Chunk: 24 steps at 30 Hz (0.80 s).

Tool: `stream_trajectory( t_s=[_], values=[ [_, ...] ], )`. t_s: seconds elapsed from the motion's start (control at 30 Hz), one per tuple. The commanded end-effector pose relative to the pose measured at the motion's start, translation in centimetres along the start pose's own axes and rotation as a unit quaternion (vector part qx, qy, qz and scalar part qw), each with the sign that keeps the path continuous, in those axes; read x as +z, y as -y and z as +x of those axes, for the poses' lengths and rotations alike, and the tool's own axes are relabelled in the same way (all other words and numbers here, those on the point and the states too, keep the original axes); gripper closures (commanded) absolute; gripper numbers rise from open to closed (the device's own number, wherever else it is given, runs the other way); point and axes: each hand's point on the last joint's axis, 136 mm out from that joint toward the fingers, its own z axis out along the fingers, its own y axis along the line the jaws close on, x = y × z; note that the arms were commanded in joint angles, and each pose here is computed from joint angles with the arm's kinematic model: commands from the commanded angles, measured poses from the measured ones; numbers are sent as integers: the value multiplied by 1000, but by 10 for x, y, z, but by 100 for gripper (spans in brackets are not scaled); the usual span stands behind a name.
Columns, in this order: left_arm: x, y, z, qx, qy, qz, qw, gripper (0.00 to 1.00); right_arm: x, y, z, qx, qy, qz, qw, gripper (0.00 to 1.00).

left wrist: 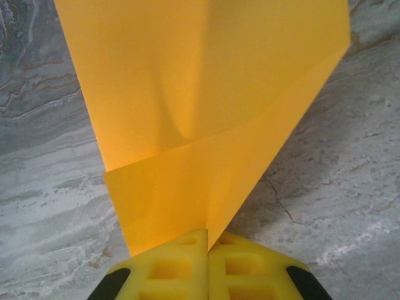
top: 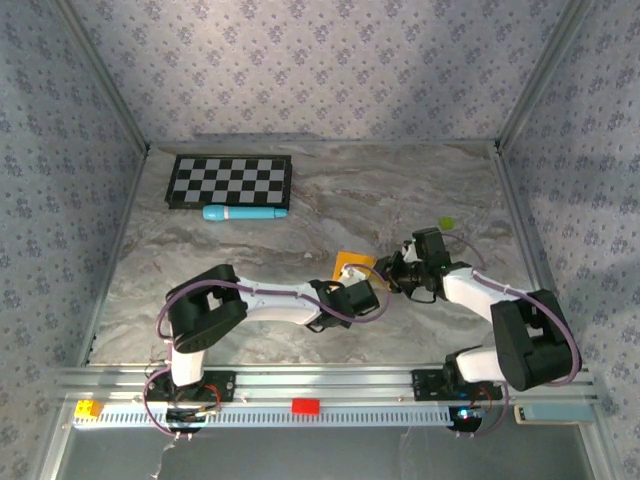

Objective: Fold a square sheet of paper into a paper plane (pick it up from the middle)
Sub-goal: Fold the wing for the fifth time at the center of the table.

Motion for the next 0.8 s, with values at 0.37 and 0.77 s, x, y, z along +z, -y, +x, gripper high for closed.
stream_trajectory(
  t_s=[0.37, 0.77],
  values=[
    [3, 4, -2, -114, 15, 140, 983, 95, -16, -2, -7, -81, 61, 25, 995, 76],
    [-1, 24, -5, -178, 0, 331, 927, 96, -39, -14, 0, -182, 131, -10, 974, 76]
  ],
)
